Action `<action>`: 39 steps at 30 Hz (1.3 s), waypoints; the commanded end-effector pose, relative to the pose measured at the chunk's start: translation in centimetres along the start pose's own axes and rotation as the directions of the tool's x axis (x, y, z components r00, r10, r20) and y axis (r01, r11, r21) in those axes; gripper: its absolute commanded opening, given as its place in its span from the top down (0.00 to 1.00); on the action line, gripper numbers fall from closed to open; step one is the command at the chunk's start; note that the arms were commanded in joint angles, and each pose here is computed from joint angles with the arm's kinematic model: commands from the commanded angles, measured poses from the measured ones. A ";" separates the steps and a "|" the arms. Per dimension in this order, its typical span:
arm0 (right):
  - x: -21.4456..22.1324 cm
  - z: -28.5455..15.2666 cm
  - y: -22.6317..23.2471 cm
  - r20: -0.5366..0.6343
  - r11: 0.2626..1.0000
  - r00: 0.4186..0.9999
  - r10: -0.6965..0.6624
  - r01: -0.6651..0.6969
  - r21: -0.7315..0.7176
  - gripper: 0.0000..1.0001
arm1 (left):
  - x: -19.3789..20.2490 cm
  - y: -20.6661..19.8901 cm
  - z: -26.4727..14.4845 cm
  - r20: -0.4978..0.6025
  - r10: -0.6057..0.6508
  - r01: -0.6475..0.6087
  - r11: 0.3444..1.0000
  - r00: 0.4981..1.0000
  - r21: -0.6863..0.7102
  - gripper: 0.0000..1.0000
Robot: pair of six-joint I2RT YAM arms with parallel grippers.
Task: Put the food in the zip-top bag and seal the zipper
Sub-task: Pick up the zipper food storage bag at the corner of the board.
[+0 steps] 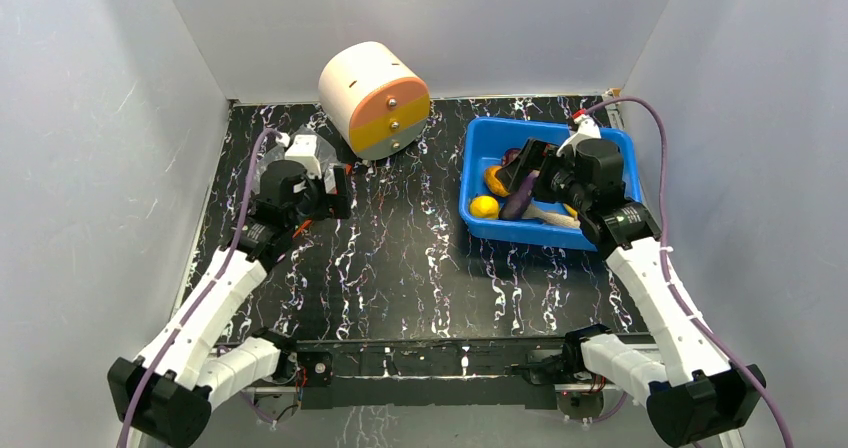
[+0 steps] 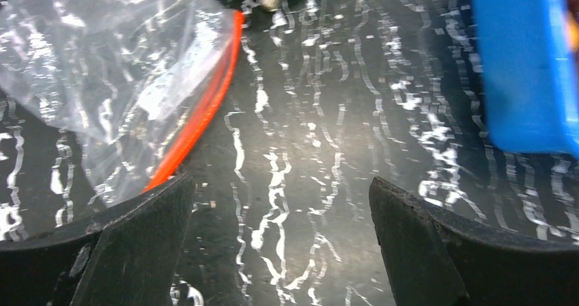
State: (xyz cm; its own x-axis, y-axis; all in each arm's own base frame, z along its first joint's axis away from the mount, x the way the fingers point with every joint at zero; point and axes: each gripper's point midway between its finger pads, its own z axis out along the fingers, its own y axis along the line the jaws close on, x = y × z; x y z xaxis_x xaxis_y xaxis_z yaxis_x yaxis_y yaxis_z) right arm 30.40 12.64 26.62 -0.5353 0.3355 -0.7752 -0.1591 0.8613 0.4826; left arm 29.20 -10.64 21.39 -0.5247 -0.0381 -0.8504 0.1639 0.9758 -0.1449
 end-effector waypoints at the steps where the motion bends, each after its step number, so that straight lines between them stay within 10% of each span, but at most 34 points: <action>1: -2.8 -1.5 2.7 0.099 0.994 0.995 -0.016 0.027 -0.109 0.02 | 0.1 3.4 1.7 -0.020 0.112 -0.113 0.979 0.994 -0.172 0.03; 17: -2.9 -2.9 5.1 0.089 0.974 0.996 -0.028 0.047 -0.223 0.02 | 1.5 8.5 9.4 -0.174 0.393 -0.430 0.839 0.903 -0.334 0.52; 39: -2.9 -3.1 5.1 0.072 0.976 0.997 -0.020 0.035 -0.216 0.02 | 7.6 10.8 14.7 -0.400 0.418 -0.548 0.778 0.816 -0.306 0.47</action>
State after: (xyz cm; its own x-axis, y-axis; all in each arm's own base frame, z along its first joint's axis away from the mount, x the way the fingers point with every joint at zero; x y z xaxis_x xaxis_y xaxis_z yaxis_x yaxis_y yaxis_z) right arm 28.52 14.89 29.00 -0.5432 0.3254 -0.7740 -0.3008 0.7852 0.5413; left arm 37.98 -3.95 5.03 -0.6966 0.4827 -0.5308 0.2060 0.8433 0.4965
